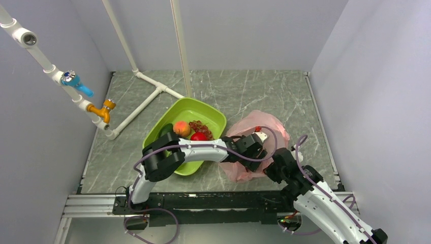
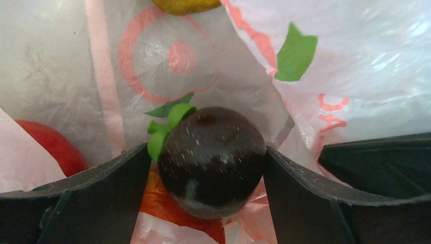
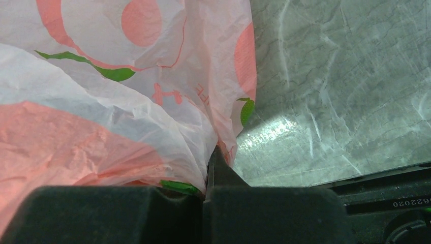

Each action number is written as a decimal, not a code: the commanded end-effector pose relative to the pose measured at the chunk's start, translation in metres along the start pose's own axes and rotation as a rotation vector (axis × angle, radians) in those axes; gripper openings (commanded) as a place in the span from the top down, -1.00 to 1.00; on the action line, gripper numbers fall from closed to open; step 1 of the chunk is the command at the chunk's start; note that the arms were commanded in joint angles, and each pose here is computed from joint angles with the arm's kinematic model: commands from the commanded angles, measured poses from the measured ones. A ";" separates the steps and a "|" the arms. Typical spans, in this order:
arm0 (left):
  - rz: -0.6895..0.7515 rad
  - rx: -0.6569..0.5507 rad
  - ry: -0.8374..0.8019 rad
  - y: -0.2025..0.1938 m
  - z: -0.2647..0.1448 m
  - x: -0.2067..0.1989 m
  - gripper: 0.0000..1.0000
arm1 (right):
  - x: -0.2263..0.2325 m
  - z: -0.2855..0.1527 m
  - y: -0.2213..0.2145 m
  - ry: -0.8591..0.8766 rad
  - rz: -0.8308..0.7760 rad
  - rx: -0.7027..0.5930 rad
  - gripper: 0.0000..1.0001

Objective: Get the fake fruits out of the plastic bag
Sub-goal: Take out the fake fruit from the plastic bag, then place the fake fruit in the bin, then take out the fake fruit from the plastic bag, then place the fake fruit in the bin.

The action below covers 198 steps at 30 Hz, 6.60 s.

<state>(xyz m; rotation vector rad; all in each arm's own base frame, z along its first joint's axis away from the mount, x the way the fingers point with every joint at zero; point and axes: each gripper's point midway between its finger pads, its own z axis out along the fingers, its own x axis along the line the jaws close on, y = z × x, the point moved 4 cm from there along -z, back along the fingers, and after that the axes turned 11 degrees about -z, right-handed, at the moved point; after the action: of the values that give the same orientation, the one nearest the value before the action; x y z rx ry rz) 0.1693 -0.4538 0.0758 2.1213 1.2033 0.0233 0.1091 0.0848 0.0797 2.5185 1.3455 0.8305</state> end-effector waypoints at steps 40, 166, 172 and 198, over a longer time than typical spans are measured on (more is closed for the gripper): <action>-0.306 -0.475 0.105 0.059 -0.234 0.119 0.22 | 0.022 -0.009 0.027 0.039 -0.007 -0.120 1.00; -0.154 -0.365 -0.434 0.061 -0.168 -0.019 0.33 | 0.020 -0.031 0.044 0.045 -0.041 -0.211 1.00; -0.135 -0.485 -0.225 0.057 -0.222 0.028 0.32 | 0.021 -0.031 0.046 0.047 -0.031 -0.220 1.00; -0.614 -0.246 0.227 0.074 -0.166 0.226 0.08 | 0.023 -0.033 0.045 0.056 -0.049 -0.211 1.00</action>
<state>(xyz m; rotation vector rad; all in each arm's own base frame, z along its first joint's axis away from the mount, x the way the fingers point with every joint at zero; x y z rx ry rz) 0.2762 -0.1926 0.1720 1.4288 1.8158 0.2246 0.1302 0.0723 0.1203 2.3415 1.2678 0.9203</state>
